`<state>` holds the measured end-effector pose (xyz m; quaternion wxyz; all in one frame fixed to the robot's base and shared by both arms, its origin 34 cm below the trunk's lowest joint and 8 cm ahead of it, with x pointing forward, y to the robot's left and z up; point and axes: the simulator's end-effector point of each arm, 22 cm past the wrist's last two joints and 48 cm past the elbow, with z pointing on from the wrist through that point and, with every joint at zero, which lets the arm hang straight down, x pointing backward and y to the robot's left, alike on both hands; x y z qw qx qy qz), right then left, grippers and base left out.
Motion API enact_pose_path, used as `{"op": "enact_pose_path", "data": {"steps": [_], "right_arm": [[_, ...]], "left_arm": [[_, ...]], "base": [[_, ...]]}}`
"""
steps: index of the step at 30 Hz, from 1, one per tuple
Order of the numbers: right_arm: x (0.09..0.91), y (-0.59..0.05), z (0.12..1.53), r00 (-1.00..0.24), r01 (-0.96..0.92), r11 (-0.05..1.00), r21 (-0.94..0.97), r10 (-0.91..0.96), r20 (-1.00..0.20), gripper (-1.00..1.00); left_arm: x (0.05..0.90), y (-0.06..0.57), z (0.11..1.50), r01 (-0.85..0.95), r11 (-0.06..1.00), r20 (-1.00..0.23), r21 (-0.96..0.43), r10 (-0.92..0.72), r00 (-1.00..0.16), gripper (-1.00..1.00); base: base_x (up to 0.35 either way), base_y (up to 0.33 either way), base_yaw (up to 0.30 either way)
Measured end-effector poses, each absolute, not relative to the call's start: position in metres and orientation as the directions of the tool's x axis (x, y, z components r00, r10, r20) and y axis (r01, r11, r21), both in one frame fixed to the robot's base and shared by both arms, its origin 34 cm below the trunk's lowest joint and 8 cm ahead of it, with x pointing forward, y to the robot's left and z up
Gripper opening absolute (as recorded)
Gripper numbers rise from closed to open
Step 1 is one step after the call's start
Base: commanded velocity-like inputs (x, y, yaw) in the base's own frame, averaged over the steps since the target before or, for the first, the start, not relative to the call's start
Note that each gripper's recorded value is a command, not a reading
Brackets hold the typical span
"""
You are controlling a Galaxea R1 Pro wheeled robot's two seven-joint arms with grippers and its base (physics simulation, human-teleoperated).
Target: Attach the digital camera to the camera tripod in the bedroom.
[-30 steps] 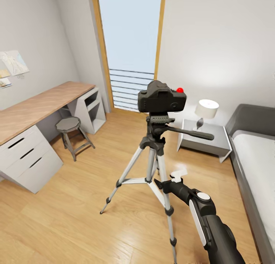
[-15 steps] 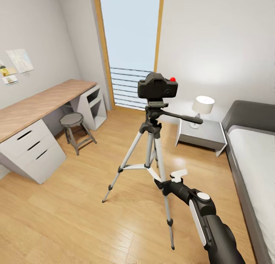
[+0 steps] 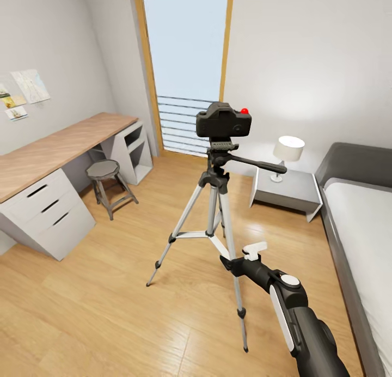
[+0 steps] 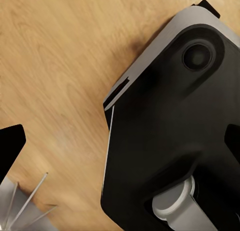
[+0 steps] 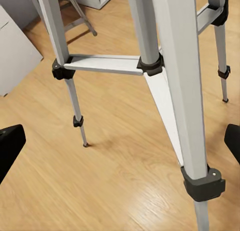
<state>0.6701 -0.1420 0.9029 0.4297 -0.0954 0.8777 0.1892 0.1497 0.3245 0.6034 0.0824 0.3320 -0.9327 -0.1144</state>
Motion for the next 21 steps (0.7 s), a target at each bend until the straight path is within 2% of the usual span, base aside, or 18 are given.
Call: {"op": "enact_pose_path", "data": {"steps": [6,15,21], "right_arm": [[0.6702,-0.1420,0.9028,-0.612,-0.330,0.910,0.250,-0.005,-0.791,1.00],[0.6705,-0.1423,0.9027,-0.612,-0.329,0.911,0.249,-0.005,-0.790,1.00],[0.6704,-0.1427,0.9028,-0.612,-0.328,0.911,0.249,-0.004,-0.791,1.00]], "left_arm": [[0.1497,0.3243,0.6033,-0.601,0.753,0.078,0.268,-0.639,-0.765,1.00],[0.1499,0.3244,0.6032,-0.601,0.753,0.078,0.268,-0.638,-0.766,1.00],[0.1499,0.3244,0.6033,-0.602,0.752,0.077,0.268,-0.639,-0.765,1.00]], "base": [[-0.049,0.000,0.000],[-0.236,0.000,0.000],[-0.090,0.000,0.000]]}}
